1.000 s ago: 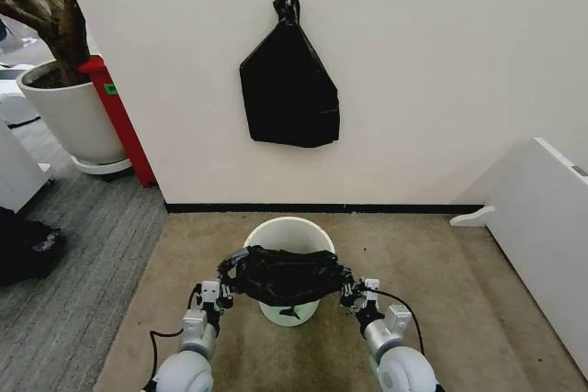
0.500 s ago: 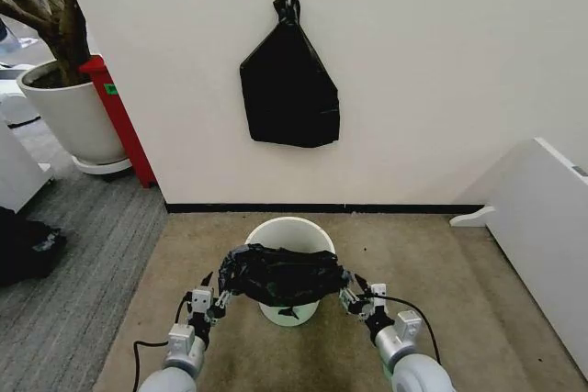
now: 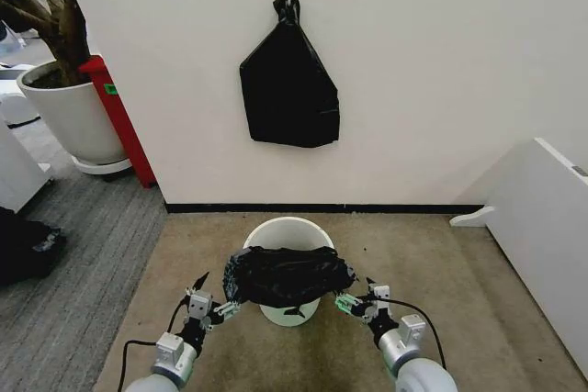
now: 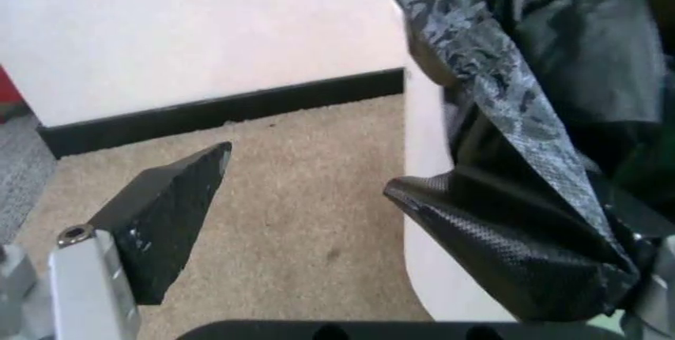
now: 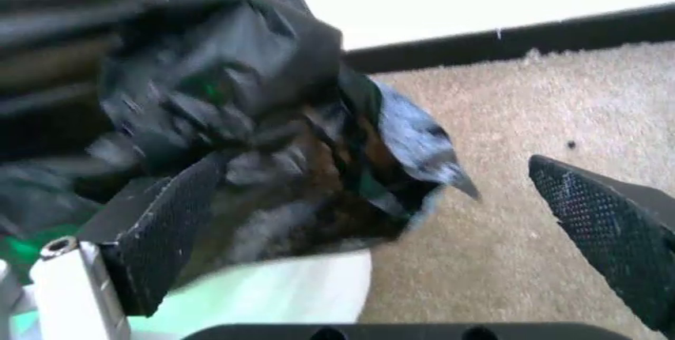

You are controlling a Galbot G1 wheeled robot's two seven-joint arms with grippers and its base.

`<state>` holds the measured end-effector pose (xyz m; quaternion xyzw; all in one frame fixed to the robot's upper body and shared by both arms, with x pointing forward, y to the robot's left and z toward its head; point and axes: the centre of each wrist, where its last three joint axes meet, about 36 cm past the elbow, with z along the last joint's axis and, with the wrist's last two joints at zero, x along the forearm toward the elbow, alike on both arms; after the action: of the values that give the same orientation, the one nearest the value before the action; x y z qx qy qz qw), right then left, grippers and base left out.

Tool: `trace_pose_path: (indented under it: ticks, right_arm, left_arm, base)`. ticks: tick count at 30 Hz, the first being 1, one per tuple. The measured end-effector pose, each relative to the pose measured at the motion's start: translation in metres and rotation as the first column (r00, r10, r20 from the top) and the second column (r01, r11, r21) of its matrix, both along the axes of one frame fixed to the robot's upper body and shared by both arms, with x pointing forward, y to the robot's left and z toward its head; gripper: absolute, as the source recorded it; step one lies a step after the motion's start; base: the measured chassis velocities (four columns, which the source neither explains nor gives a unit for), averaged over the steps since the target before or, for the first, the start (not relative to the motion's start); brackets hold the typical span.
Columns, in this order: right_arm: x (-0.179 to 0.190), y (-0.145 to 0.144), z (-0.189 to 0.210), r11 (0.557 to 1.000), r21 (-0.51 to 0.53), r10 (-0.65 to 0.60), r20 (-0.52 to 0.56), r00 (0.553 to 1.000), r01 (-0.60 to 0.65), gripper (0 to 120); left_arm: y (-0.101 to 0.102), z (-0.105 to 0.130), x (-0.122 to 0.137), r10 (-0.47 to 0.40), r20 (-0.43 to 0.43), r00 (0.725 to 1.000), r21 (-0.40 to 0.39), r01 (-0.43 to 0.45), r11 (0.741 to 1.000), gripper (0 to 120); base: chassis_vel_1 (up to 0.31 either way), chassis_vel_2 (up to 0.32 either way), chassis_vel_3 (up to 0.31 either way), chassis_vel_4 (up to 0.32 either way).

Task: Place the garbage bag over the trash bin.

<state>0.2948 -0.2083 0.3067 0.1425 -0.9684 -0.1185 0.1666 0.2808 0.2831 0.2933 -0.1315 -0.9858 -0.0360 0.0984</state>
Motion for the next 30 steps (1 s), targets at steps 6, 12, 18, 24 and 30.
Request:
trace_pose_path:
  ticks: [6, 12, 18, 24, 30]
  right_arm:
    - [-0.004, -0.002, 0.013, 1.0, 0.003, -0.007, 0.014, 1.0, 0.007, 100]
    - [-0.007, -0.006, 0.015, 1.0, -0.004, -0.01, 0.014, 1.0, 0.01, 100]
    - [-0.019, -0.017, 0.033, 1.0, -0.015, -0.008, 0.042, 0.999, 0.008, 100]
    - [-0.014, -0.027, 0.077, 0.999, -0.037, 0.004, 0.116, 0.993, 0.0, 100]
    - [0.022, -0.022, 0.154, 0.985, -0.091, 0.159, 0.144, 0.977, -0.147, 100]
  left_arm:
    - [0.0, -0.008, 0.009, 0.108, -0.009, 0.994, 0.001, -0.108, 0.994, 100]
    - [0.002, -0.016, 0.019, 0.146, -0.019, 0.989, 0.013, -0.146, 0.989, 100]
    - [-0.005, -0.018, 0.017, 0.138, -0.025, 0.99, 0.0, -0.138, 0.99, 100]
    - [-0.006, -0.019, 0.013, 0.134, -0.023, 0.991, -0.006, -0.134, 0.991, 100]
    - [-0.006, -0.014, 0.014, 0.127, -0.002, 0.992, -0.009, -0.127, 0.992, 100]
  base:
    - [0.0, 0.0, 0.0, 0.0]
    - [0.0, 0.0, 0.0, 0.0]
    - [0.0, 0.0, 0.0, 0.0]
    - [0.0, 0.0, 0.0, 0.0]
    - [0.0, 0.0, 0.0, 0.0]
